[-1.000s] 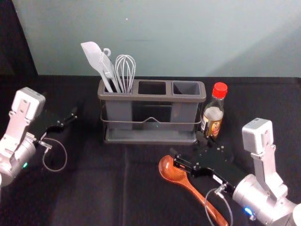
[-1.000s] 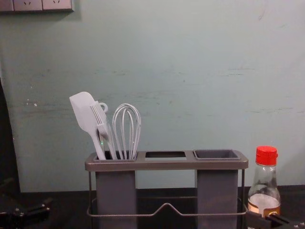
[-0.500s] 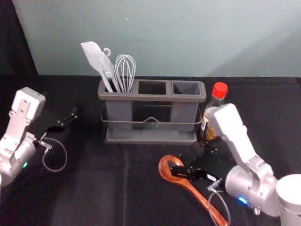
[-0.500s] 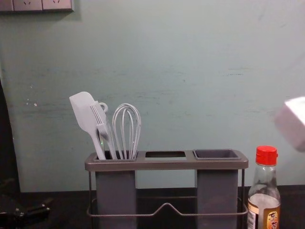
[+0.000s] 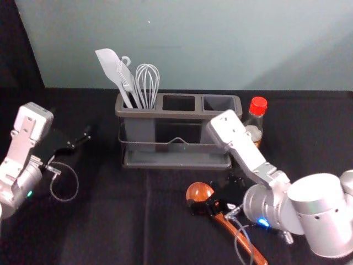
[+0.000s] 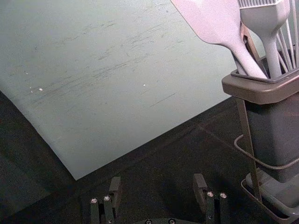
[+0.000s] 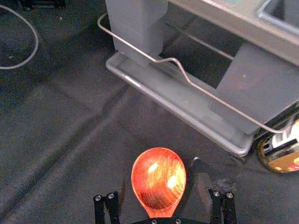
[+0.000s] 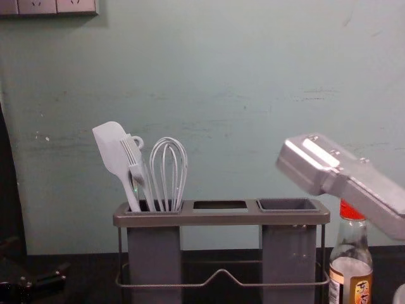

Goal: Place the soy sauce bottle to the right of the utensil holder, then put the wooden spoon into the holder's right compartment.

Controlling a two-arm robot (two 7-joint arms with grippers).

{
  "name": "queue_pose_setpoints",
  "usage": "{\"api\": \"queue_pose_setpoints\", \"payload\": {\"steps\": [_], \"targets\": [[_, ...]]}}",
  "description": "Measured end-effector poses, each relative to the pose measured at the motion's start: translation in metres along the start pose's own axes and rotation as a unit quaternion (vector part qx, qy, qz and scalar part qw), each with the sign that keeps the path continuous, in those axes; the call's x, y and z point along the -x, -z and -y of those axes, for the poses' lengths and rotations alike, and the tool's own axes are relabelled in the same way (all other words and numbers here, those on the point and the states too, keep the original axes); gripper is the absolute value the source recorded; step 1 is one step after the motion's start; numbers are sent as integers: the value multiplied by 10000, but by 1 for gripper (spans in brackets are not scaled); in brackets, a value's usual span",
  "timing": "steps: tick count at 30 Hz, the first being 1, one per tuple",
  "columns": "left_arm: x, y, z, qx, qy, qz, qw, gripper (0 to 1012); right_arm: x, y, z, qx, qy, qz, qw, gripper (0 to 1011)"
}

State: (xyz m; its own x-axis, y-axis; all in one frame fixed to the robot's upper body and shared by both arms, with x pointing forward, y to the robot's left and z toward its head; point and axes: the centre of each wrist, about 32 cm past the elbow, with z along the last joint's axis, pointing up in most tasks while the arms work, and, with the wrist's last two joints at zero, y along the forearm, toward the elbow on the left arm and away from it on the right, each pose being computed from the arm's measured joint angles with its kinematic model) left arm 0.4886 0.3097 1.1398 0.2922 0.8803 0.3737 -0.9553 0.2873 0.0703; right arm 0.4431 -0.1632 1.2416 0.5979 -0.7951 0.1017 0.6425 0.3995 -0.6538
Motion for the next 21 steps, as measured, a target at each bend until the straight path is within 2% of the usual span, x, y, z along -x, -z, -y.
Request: {"api": "queue_pose_setpoints", "payload": {"steps": [7,21], "targets": [[0,0,0,0,0,0,10000,1000,34,-23,-96,219,-31,-40,9997,1000],[0,0,0,0,0,0,10000,1000,19,13,-206,283,-70,-81,9995,1000]]}}
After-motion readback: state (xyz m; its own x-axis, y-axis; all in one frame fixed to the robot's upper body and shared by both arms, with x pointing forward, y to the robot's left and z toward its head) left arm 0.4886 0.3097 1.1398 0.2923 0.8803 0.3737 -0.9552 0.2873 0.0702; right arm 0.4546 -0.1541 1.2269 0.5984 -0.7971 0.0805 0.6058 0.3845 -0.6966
